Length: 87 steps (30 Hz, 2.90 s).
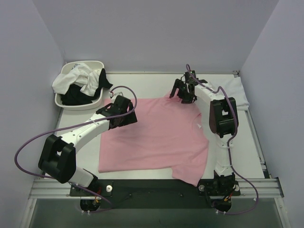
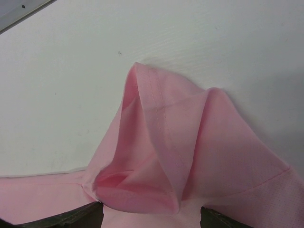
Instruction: Fold and stack the t-shirts
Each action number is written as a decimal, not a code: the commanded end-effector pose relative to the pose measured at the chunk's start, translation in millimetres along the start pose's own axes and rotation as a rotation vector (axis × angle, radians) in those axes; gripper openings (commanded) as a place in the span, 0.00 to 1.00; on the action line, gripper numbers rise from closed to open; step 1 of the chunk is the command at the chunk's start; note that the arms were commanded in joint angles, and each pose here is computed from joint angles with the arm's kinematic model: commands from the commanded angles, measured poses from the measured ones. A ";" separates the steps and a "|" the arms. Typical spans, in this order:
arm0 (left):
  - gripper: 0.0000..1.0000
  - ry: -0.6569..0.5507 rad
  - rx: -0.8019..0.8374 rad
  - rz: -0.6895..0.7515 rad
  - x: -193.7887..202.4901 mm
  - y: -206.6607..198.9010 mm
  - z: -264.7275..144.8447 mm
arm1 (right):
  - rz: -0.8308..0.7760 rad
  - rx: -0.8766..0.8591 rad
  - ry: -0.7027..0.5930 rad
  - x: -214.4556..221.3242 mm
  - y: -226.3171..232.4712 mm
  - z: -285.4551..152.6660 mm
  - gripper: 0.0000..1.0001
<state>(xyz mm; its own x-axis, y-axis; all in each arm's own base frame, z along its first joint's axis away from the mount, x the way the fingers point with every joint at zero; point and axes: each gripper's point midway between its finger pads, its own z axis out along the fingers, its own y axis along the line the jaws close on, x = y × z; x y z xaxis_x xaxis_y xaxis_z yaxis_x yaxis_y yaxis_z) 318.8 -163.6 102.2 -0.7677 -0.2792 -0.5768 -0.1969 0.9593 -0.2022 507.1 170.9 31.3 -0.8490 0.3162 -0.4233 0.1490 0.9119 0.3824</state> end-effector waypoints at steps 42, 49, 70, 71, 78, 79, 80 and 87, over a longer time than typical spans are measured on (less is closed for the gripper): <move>0.96 -0.025 0.028 0.001 -5.4 -7.1 -1.2 | -0.016 0.004 -0.066 -27.2 10.6 -16.3 0.81; 0.96 -0.023 0.026 0.002 -3.8 -6.1 -0.2 | -0.008 -0.015 -0.054 -24.5 18.2 -6.5 0.82; 0.97 -0.014 0.023 -0.001 -0.9 -5.5 3.4 | -0.010 -0.004 -0.029 -11.6 16.3 3.9 0.82; 0.97 -0.015 0.024 -0.002 -1.2 -5.8 3.5 | -0.011 -0.004 -0.027 -10.5 16.5 4.8 0.82; 0.97 -0.016 0.025 0.001 -1.3 -5.5 2.9 | 0.004 -0.035 -0.023 -13.9 24.8 19.1 0.82; 0.96 -0.016 0.023 0.002 -1.4 -5.3 3.1 | 0.008 -0.046 -0.034 -19.8 28.7 18.6 0.82; 0.96 -0.015 0.022 0.000 -1.1 -5.3 3.5 | 0.015 -0.059 -0.034 -21.6 33.0 19.2 0.82; 0.96 -0.015 0.016 0.006 -0.7 -3.9 4.2 | 0.038 -0.115 -0.066 -39.2 54.4 29.4 0.82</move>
<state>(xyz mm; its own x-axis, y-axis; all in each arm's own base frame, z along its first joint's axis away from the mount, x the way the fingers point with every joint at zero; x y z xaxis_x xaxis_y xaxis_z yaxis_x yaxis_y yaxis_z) 317.5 -162.9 98.5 -0.7702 -0.2777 -0.5742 -0.1977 0.9598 -0.1990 551.4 198.7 34.2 -0.8195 0.3450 -0.4576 0.1296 0.8894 0.4384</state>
